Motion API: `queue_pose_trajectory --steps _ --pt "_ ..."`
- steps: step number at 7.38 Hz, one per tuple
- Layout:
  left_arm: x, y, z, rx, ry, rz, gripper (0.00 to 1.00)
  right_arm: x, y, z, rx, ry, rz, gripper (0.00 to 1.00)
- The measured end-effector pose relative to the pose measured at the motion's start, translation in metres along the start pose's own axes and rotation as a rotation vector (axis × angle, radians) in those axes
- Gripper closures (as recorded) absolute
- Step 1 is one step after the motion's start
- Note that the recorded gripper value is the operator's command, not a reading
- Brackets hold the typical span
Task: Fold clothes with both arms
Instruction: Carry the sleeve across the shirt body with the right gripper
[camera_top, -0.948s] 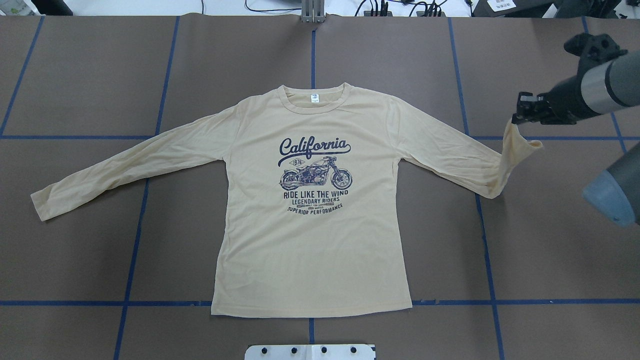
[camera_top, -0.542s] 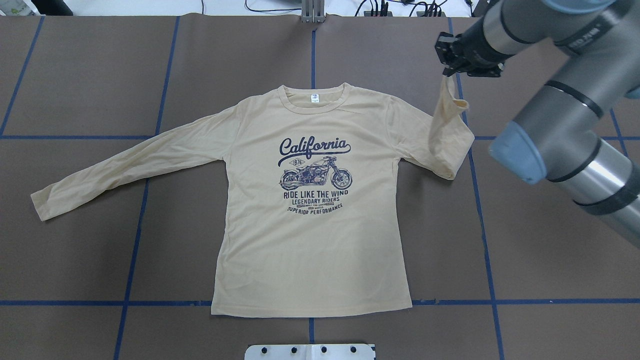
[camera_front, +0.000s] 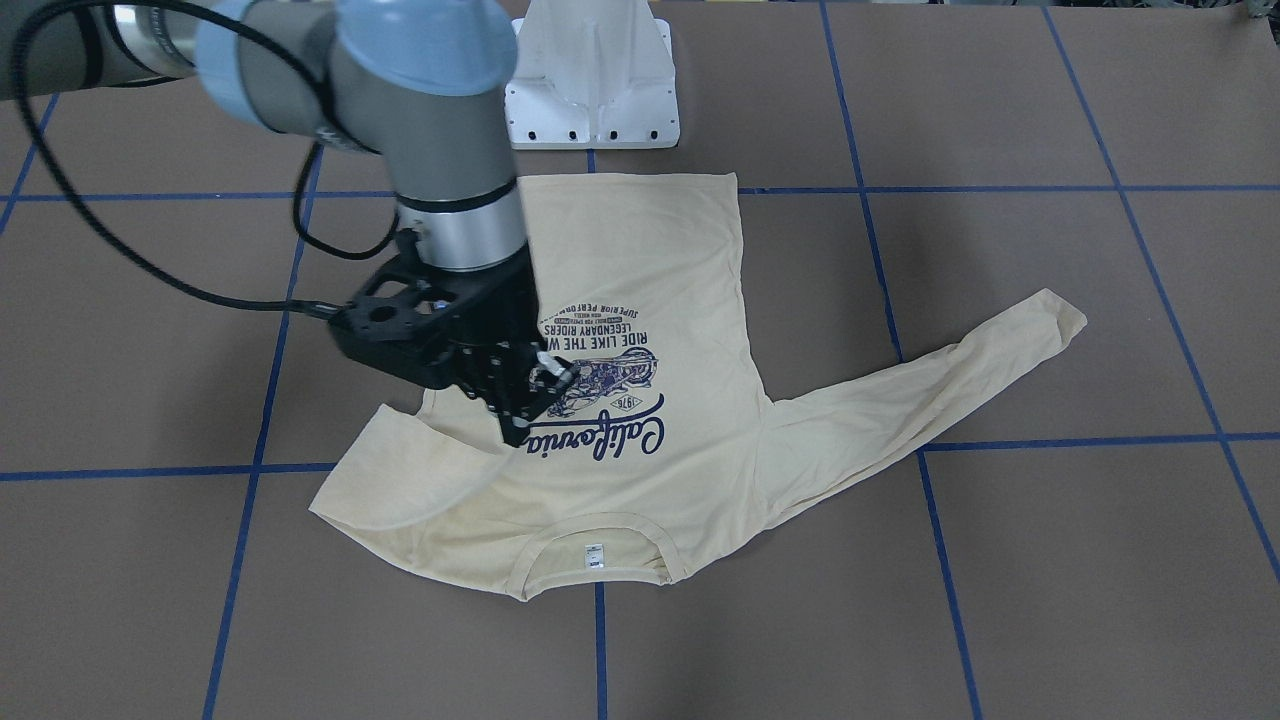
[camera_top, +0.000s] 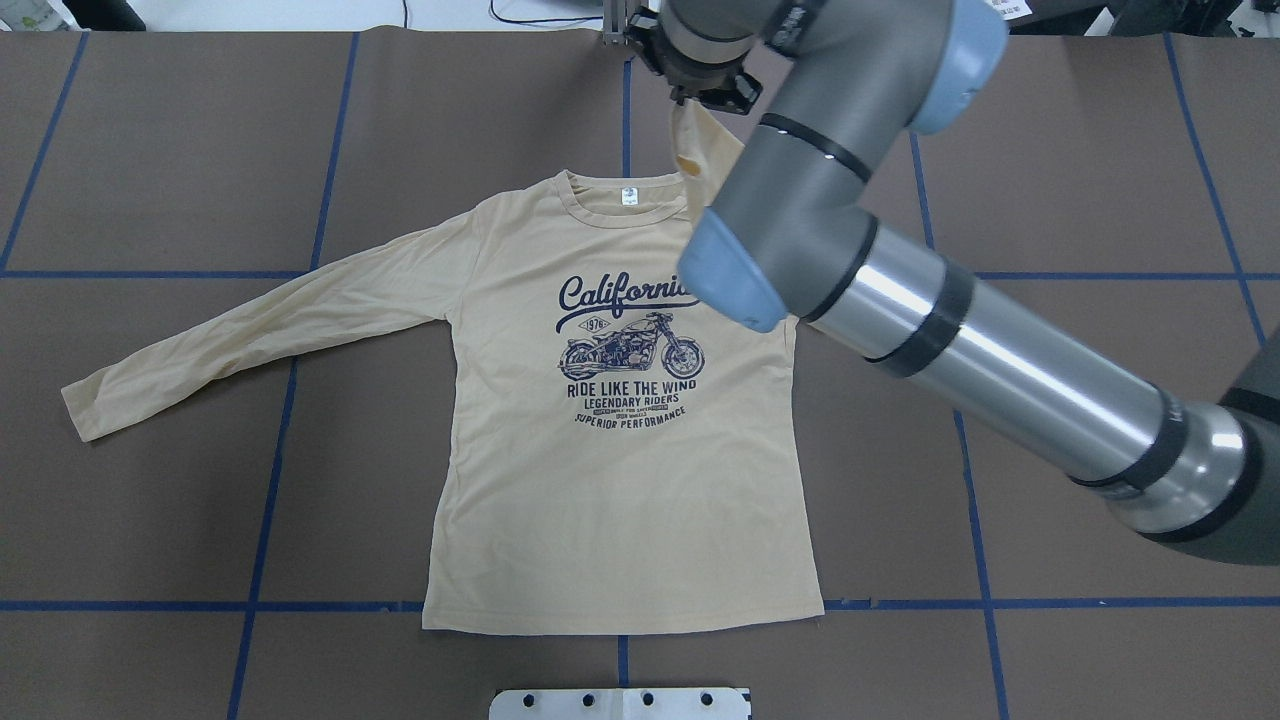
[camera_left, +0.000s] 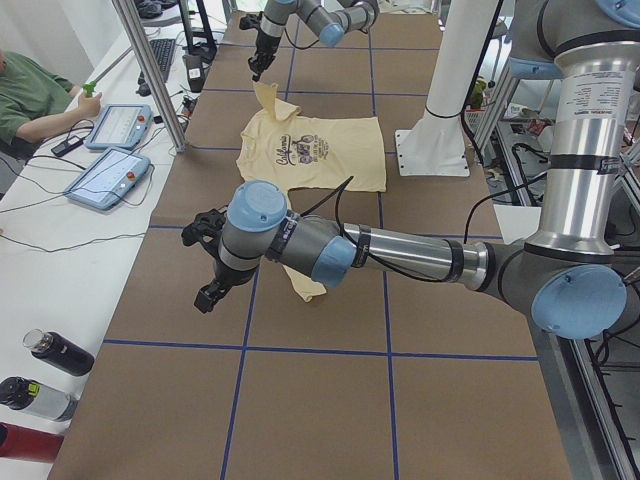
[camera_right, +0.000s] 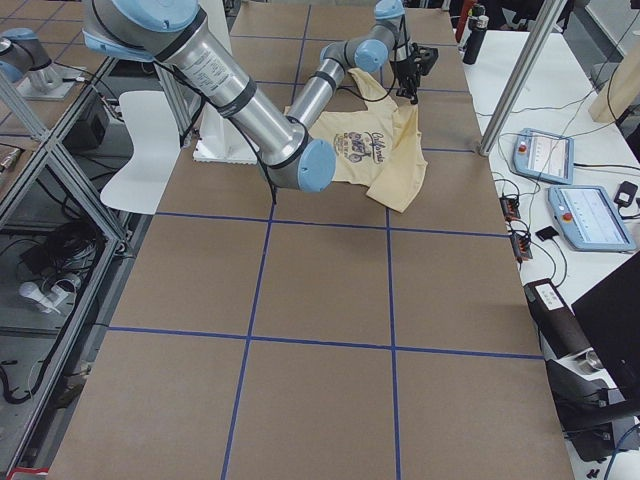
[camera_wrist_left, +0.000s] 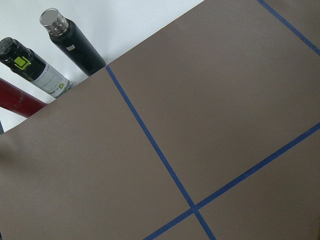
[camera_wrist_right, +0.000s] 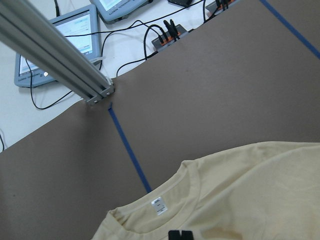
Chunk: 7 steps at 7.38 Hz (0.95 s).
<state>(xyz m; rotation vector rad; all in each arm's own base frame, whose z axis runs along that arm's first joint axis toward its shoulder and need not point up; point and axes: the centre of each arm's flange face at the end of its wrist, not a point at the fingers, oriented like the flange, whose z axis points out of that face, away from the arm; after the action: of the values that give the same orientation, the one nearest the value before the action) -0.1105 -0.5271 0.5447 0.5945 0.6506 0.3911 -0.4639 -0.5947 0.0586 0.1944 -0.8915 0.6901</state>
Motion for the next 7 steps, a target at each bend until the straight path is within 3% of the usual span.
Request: queue_pose_trajectory --steps 2,3,4,5,7 --pt "-0.001 0.001 0.001 -0.002 0.002 -0.003 0.00 -0.072 0.061 0.008 -0.001 0.024 0.005 1.00" --pt "-0.001 0.002 0.002 -0.004 0.002 -0.005 0.00 -0.094 0.091 0.015 0.004 0.040 -0.001 0.91" --pt "-0.002 0.002 0.003 -0.005 0.003 -0.006 0.00 -0.113 0.117 0.022 0.016 0.048 -0.003 0.14" --pt "-0.002 0.003 0.003 -0.005 0.003 -0.006 0.00 -0.129 0.134 0.030 0.020 0.039 0.002 0.04" --pt "-0.002 0.003 0.003 -0.005 0.003 -0.006 0.00 -0.155 0.147 0.030 0.032 0.012 0.027 0.03"
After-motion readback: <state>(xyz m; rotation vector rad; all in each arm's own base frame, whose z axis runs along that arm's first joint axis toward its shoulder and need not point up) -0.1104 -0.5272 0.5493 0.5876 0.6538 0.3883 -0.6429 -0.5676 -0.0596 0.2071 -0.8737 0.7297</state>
